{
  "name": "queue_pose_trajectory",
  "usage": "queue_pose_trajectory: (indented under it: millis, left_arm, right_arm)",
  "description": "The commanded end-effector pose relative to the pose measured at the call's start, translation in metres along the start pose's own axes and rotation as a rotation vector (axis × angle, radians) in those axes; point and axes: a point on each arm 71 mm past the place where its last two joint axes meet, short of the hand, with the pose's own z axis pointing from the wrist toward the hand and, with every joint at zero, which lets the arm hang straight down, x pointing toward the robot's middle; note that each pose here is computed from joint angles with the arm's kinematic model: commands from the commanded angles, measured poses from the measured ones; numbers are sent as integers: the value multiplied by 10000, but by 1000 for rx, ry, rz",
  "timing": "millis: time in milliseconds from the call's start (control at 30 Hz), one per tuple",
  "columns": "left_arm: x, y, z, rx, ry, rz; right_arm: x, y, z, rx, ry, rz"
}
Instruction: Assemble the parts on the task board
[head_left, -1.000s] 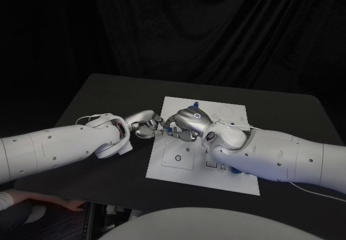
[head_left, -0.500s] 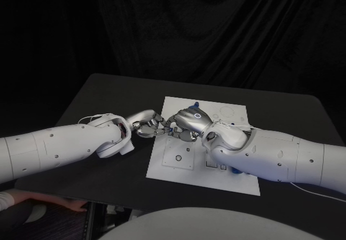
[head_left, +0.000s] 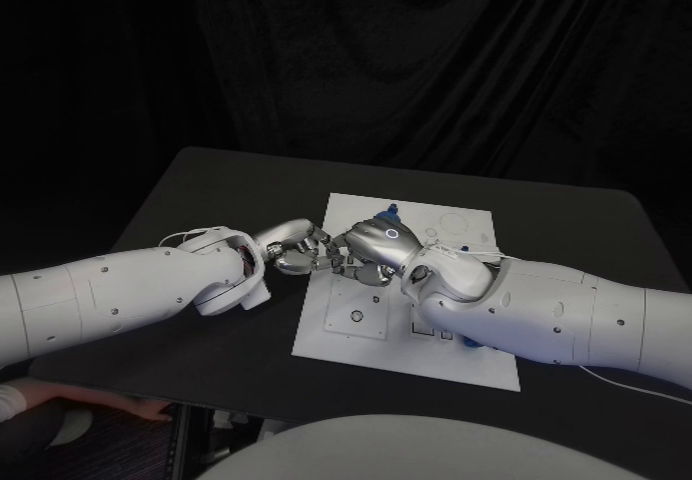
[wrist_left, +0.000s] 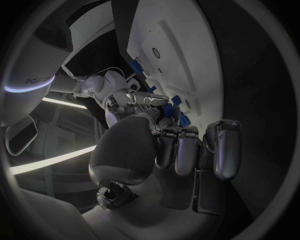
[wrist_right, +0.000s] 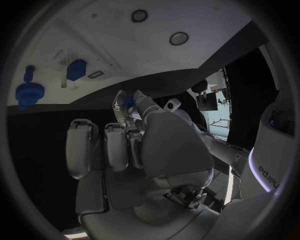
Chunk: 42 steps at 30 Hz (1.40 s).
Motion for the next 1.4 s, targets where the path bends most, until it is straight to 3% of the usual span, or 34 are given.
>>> queue_pose_trajectory:
  millis: [33, 700, 1400]
  left_arm:
    - [31, -40, 13, 27, 26, -17]
    - [42, 13, 3, -27, 51, -11]
    - [37, 35, -20, -21, 69, -14]
  right_arm:
    - [6, 11, -3, -5, -1, 0]
    - [2, -1, -10, -2, -6, 0]
    - [4, -7, -13, -4, -3, -1]
